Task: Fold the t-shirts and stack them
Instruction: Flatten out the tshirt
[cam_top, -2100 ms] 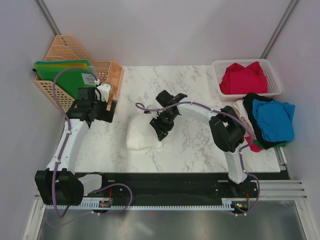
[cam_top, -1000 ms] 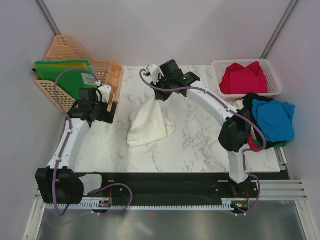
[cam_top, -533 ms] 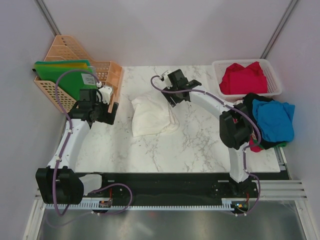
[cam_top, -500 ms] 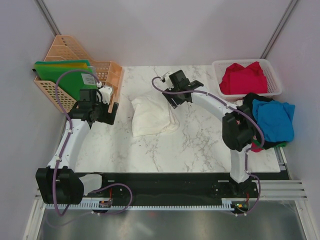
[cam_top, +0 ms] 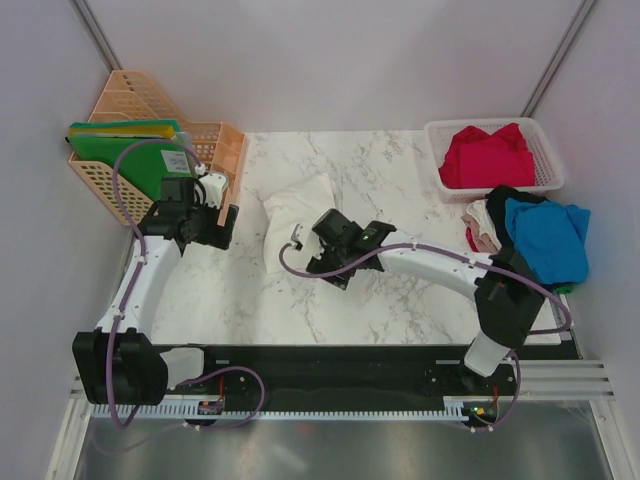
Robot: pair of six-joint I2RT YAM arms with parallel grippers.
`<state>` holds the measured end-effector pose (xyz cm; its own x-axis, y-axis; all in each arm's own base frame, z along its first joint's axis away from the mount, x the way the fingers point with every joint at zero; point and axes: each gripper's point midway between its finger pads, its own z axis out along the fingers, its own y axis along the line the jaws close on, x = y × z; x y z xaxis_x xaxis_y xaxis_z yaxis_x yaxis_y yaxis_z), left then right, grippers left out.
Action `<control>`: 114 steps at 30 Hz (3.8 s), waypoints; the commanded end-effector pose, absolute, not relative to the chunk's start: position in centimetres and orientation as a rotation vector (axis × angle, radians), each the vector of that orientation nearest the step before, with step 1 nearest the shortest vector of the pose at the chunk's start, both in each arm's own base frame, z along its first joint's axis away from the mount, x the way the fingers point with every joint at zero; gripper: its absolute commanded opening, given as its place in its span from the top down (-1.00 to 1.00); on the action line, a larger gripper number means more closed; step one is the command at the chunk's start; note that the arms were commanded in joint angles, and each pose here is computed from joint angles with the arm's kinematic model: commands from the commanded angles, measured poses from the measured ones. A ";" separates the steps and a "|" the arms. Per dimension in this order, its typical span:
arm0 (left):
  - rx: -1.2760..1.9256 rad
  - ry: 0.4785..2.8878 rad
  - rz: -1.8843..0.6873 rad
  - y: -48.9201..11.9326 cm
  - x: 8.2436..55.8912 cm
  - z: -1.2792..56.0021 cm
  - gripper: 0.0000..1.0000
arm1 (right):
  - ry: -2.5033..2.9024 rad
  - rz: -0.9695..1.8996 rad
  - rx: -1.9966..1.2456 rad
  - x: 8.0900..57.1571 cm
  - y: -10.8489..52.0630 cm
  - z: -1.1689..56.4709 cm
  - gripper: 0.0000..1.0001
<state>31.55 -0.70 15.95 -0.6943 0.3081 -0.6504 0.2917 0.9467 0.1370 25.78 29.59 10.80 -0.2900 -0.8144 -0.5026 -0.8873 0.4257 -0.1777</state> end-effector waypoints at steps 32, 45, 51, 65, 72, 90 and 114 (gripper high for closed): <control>0.456 2.354 0.041 -0.6 31.9 16.3 -1.00 | 2.084 0.020 -1.433 31.8 37.1 5.8 1.00; 0.470 2.366 0.006 -1.0 32.0 15.7 -1.00 | 1.768 -0.083 -1.053 36.3 33.2 29.9 1.00; 0.467 2.362 0.006 -1.0 31.5 15.7 -1.00 | 1.710 -0.100 -0.860 39.5 29.8 36.8 1.00; 0.466 2.359 -0.014 -1.3 31.4 15.8 -1.00 | 1.509 0.065 -0.624 31.5 24.3 50.8 1.00; 0.466 2.359 -0.013 -1.3 31.4 15.8 -1.00 | 1.331 0.089 -0.462 26.6 17.2 59.1 1.00; 0.466 2.386 -0.041 -1.6 31.7 15.3 -1.00 | 1.124 -0.088 -0.127 17.9 0.7 66.2 0.99; 0.472 2.377 -0.035 -1.5 30.9 15.0 -1.00 | 1.427 0.190 -0.731 43.5 30.1 45.1 1.00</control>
